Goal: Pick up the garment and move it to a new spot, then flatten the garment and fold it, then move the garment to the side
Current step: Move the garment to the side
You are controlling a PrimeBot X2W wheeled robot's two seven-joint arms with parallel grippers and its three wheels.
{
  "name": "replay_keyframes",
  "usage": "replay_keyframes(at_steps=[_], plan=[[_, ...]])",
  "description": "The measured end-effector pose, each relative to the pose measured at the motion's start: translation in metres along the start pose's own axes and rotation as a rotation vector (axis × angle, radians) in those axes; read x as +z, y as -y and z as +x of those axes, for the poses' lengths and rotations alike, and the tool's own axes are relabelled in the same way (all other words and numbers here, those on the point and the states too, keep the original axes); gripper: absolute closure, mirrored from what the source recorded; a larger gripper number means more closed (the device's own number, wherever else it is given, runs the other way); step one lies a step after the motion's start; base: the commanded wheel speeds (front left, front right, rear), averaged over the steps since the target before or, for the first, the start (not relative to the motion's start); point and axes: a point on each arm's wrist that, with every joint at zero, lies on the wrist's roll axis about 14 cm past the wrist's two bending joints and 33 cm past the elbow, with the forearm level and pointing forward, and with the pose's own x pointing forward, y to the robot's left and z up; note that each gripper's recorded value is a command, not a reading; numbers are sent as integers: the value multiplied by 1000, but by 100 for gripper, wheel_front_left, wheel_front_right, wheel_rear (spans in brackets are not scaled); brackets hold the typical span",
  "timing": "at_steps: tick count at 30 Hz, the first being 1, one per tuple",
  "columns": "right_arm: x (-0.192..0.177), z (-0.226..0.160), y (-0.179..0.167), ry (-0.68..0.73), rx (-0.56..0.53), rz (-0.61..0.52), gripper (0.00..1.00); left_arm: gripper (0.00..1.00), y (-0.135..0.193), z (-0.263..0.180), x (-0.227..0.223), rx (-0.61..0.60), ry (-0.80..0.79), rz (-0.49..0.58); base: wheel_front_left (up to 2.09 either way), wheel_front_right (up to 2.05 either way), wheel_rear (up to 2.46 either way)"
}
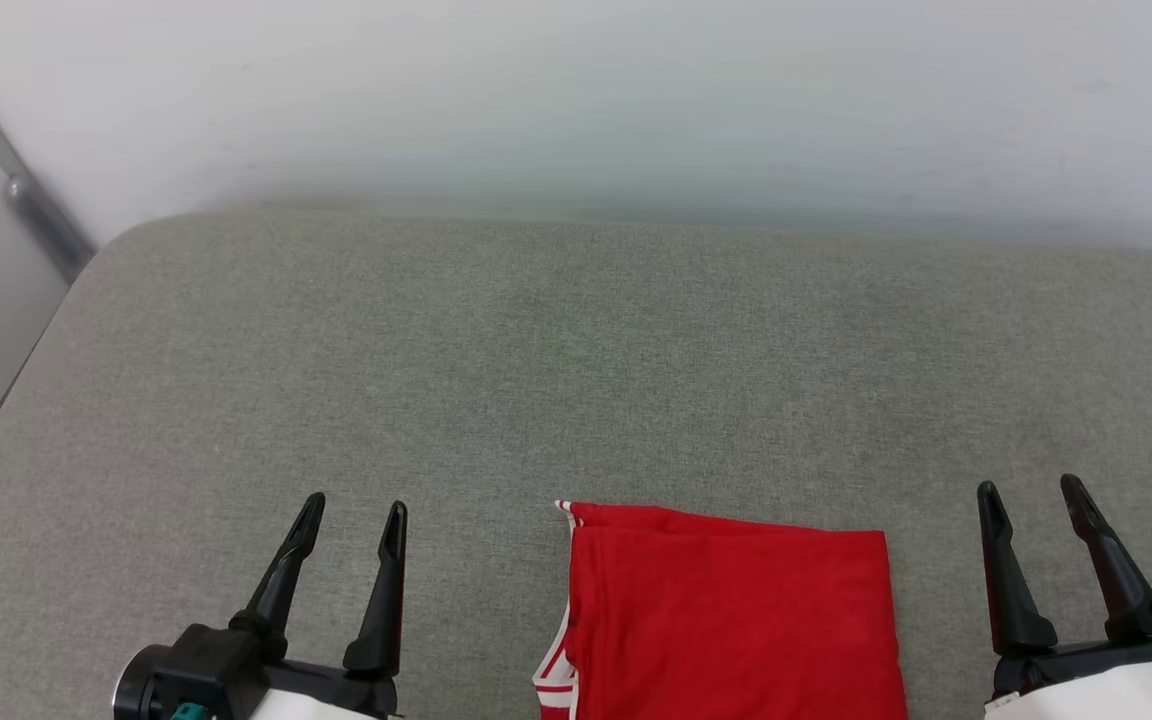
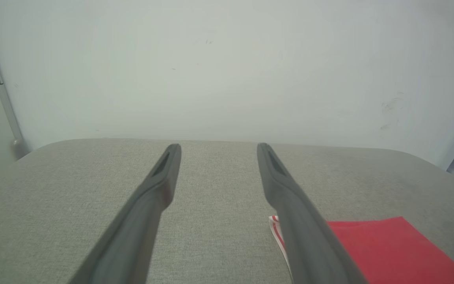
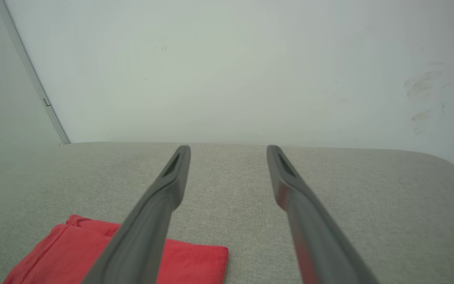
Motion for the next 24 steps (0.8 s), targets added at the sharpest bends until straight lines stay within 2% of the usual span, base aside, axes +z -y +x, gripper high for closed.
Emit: replay_keyframes(at_steps=[5,9,14,24], plan=[[-3,-1,2,-18,-10,19,0,0,1,0,0,-5,0,1,0,0,0],[-21,-1,3,-135,16,6,0,0,0,0,-4,-1,-13,-1,0,0,0],[-61,-11,-5,-427,110,-19,0,0,0,-1,-12,3,-42,-1,0,0,0],[-115,-33,-10,-938,132,58,0,0,-1,7,-23,12,-71,-2,0,0,0]])
